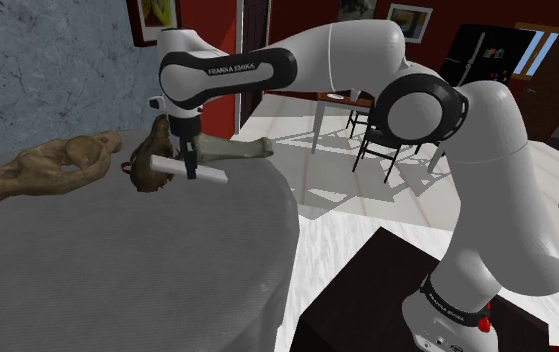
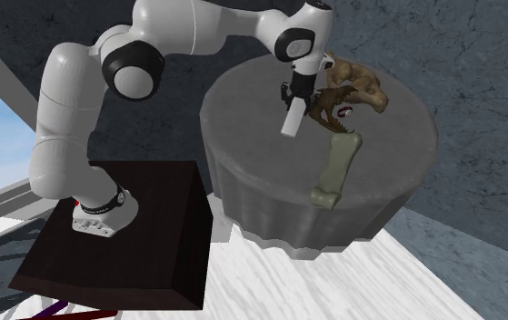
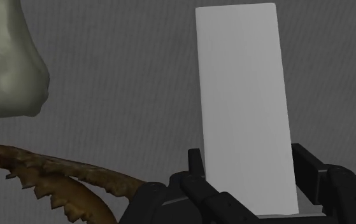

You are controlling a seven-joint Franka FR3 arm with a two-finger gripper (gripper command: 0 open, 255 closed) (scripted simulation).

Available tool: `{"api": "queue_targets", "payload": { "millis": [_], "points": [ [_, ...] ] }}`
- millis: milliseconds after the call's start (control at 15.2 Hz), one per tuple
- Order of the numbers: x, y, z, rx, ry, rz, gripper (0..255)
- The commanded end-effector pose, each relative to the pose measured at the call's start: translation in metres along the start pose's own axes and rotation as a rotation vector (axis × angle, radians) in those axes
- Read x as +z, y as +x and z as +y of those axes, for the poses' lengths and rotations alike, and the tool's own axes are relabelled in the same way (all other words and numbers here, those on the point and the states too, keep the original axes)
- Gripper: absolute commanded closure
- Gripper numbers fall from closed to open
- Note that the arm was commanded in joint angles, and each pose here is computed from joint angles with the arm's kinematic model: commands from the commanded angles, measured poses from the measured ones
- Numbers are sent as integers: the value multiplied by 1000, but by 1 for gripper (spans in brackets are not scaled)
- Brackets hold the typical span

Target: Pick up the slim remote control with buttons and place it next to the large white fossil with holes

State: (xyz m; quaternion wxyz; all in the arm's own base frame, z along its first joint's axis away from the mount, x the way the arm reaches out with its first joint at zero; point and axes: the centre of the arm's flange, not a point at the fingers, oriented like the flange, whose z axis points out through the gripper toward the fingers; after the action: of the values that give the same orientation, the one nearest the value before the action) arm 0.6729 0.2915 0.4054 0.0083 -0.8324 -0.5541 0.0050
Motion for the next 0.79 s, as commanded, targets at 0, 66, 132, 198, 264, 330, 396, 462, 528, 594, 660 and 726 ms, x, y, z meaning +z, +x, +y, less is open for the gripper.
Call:
{"api": "queue_targets", "payload": {
  "millis": [0,66,132,198,264,330,396,462,528,594,660,726],
  "points": [
    [12,-1,2,1,1,-2,255],
    [18,-1,2,1,1,-2,255],
    [23,-1,2,1,1,-2,255],
    [28,-1,2,1,1,-2,255],
    [33,-1,2,1,1,-2,255],
    [39,-1,2,1,1,-2,255],
    [44,-1,2,1,1,-2,255],
    [49,-1,2,1,1,-2,255],
    [55,-1,2,1,1,-2,255],
    [60,-1,3,1,1,-2,255],
    [65,-1,3,1,1,-2,255],
    [66,-1,3,1,1,-2,255]
  ]
}}
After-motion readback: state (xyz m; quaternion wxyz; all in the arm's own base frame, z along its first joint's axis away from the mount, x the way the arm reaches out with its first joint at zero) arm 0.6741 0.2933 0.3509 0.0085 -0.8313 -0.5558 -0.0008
